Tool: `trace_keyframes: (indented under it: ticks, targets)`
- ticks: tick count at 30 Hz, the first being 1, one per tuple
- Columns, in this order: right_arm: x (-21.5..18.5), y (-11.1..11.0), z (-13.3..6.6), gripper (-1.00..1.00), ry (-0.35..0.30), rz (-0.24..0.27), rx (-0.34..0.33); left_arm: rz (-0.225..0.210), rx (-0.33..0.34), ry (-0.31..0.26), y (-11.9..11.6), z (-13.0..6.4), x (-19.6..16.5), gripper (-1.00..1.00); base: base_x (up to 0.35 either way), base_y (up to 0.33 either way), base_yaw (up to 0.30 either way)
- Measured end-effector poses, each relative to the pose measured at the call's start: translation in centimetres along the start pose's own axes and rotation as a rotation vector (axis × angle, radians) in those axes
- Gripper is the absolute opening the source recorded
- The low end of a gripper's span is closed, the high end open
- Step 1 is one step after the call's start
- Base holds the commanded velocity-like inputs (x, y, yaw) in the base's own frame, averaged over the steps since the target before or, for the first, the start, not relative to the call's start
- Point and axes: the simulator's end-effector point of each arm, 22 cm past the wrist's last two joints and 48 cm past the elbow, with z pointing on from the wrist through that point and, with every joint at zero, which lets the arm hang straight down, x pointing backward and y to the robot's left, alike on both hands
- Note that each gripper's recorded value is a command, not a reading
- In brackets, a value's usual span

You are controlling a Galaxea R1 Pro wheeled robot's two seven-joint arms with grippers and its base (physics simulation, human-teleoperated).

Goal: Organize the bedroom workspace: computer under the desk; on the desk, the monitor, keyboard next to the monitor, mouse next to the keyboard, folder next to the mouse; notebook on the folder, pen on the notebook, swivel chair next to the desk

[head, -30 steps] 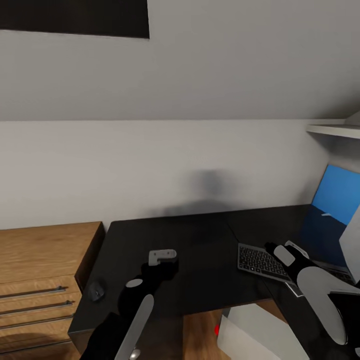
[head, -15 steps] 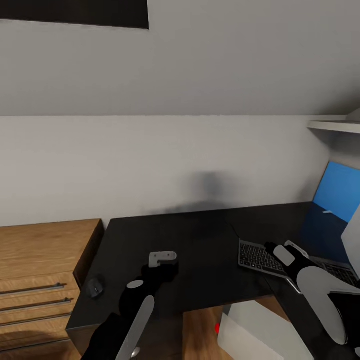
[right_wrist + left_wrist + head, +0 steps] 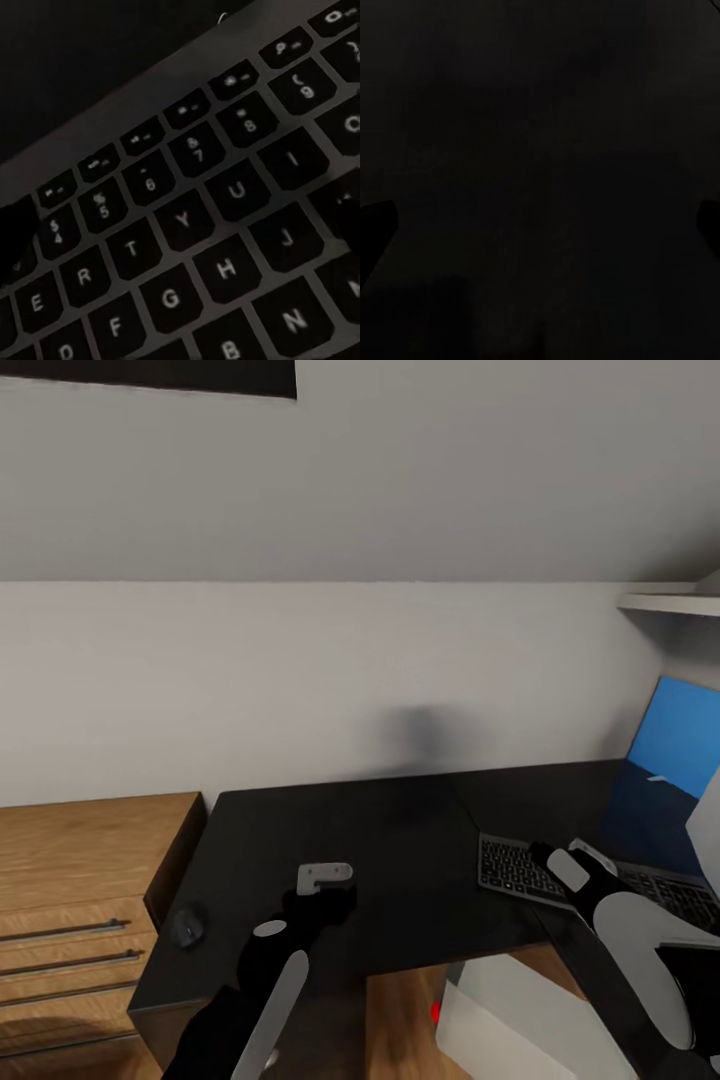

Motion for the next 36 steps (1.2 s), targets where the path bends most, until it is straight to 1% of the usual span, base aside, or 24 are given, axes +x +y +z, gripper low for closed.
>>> trace_keyframes:
  ticks: [8, 13, 18, 20, 36]
  targets:
    - [-0.4, 0.7, 0.5, 1.00, -0.027, 0.012, -0.025, -0.001, 0.001, 0.000, 0.2, 0.7, 1.2, 1.00, 0.000, 0.000, 0.000]
    - [-0.4, 0.7, 0.5, 1.00, -0.027, 0.012, -0.025, -0.002, 0.002, 0.001, 0.2, 0.7, 1.2, 1.00, 0.000, 0.000, 0.000]
    - [-0.4, 0.7, 0.5, 1.00, -0.028, 0.011, -0.024, -0.002, 0.002, 0.001, 0.2, 0.7, 1.2, 1.00, 0.000, 0.000, 0.017]
    - [-0.3, 0.5, 0.6, 1.00, -0.030, -0.001, -0.020, -0.002, 0.002, 0.001, 0.2, 0.7, 1.2, 1.00, 0.000, 0.000, 0.091]
    - [0.2, -0.1, 0.7, 1.00, -0.020, -0.021, -0.005, -0.002, -0.003, 0.000, 0.5, 0.7, 1.2, 1.00, 0.000, 0.000, 0.242]
